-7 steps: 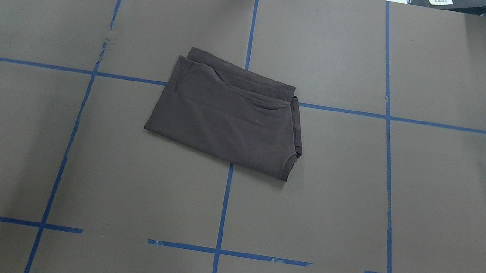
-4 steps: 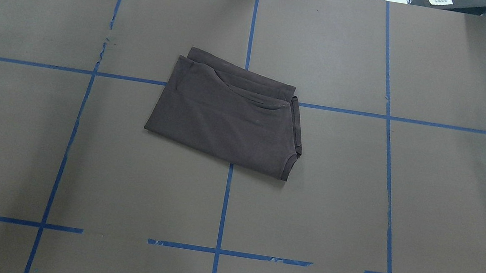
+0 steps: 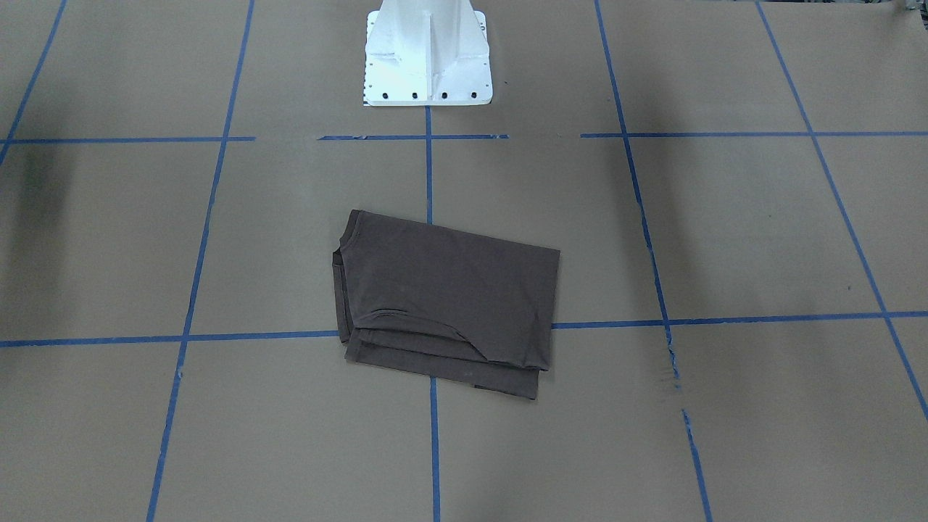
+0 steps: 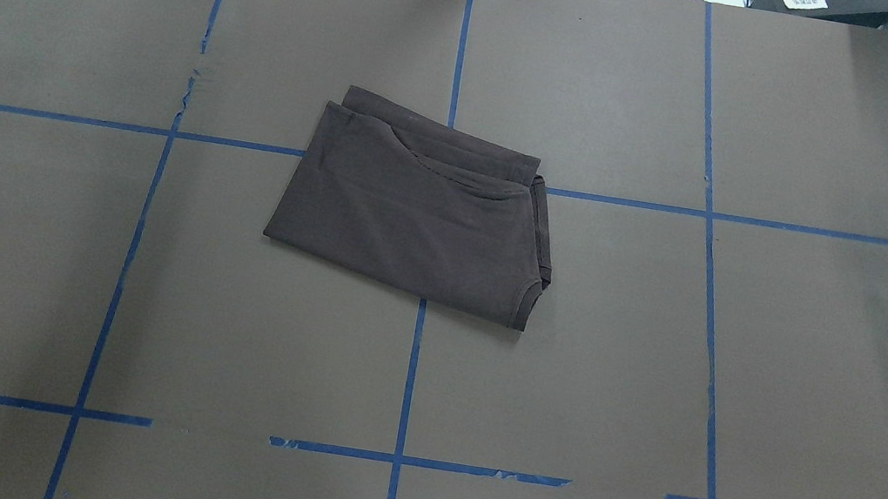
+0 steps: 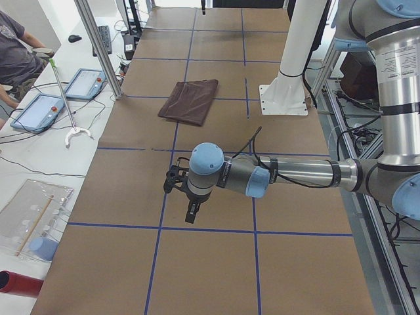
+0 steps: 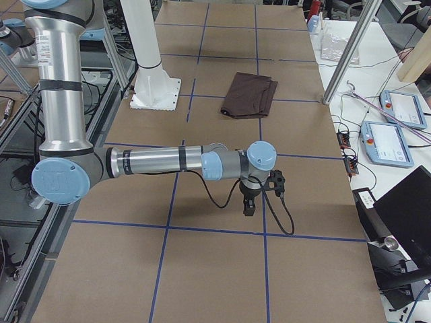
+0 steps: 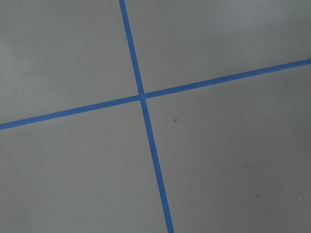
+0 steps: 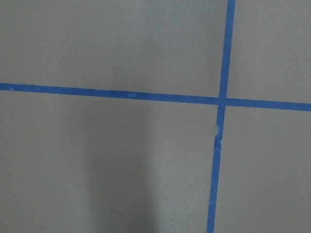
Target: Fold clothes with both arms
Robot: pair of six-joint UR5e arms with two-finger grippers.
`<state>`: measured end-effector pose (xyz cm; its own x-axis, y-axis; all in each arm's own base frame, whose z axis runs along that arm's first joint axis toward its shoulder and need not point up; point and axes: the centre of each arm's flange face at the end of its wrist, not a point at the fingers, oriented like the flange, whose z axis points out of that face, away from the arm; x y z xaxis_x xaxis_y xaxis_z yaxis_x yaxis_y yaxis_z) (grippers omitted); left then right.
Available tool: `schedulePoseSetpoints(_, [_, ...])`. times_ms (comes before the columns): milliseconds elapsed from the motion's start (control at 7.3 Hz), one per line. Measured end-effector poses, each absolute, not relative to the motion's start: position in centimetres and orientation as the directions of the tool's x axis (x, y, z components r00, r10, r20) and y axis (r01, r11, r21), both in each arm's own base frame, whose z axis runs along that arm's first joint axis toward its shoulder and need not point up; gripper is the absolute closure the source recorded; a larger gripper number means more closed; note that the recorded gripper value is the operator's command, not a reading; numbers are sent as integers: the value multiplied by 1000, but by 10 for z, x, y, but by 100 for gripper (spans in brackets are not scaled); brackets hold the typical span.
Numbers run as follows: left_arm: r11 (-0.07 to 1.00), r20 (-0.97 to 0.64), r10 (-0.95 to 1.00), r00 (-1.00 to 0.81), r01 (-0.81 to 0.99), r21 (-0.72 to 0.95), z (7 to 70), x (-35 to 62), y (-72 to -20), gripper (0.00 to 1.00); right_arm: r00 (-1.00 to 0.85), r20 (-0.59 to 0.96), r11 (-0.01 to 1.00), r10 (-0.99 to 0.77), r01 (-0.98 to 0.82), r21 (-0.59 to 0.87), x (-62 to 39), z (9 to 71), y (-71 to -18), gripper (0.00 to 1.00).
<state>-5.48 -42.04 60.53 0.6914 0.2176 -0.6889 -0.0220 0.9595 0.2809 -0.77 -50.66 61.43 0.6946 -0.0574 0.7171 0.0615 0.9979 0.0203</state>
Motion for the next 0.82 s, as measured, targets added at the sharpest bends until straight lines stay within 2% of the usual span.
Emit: schedulePoseSetpoints(822, [965,-695,205,690,-22,262,615,-55,-419,0,703,710,999,-36,45,6,-1,621,-502,0])
